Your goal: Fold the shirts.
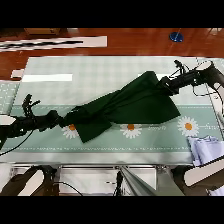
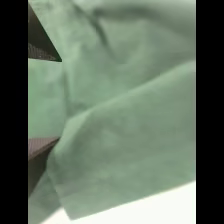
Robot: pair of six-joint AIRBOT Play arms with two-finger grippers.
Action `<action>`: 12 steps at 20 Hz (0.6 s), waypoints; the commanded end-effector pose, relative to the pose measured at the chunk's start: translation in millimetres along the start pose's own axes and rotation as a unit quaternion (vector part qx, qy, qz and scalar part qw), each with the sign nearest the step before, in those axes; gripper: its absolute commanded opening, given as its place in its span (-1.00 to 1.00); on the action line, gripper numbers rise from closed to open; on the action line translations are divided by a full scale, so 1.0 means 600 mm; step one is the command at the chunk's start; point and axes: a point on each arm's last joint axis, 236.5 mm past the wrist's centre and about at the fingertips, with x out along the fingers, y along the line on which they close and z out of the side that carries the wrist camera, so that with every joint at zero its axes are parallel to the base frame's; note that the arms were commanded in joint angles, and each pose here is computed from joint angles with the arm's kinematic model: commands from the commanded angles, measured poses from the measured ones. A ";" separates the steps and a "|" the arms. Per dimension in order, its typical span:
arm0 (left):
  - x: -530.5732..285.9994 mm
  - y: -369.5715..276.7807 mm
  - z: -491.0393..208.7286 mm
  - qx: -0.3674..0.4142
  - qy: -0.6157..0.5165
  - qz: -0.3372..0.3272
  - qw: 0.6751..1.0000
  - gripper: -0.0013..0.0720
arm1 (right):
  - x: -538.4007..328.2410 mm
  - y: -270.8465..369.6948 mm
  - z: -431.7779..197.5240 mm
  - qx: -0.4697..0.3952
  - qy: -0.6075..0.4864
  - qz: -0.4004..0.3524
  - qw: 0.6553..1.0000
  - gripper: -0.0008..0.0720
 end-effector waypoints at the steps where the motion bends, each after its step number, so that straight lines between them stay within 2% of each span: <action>1: 0.000 0.001 0.000 0.000 0.000 0.000 1.000 -0.90 | 0.000 -0.011 0.041 0.021 -0.053 -0.011 0.998 0.50; 8: 0.000 0.002 0.004 0.000 -0.005 0.002 1.000 -0.90 | 0.026 -0.039 0.051 0.053 -0.058 -0.018 0.997 0.45; 12: 0.000 0.002 0.006 0.000 -0.008 0.003 1.000 -0.90 | 0.026 -0.045 0.077 0.060 -0.090 -0.018 0.994 -0.45</action>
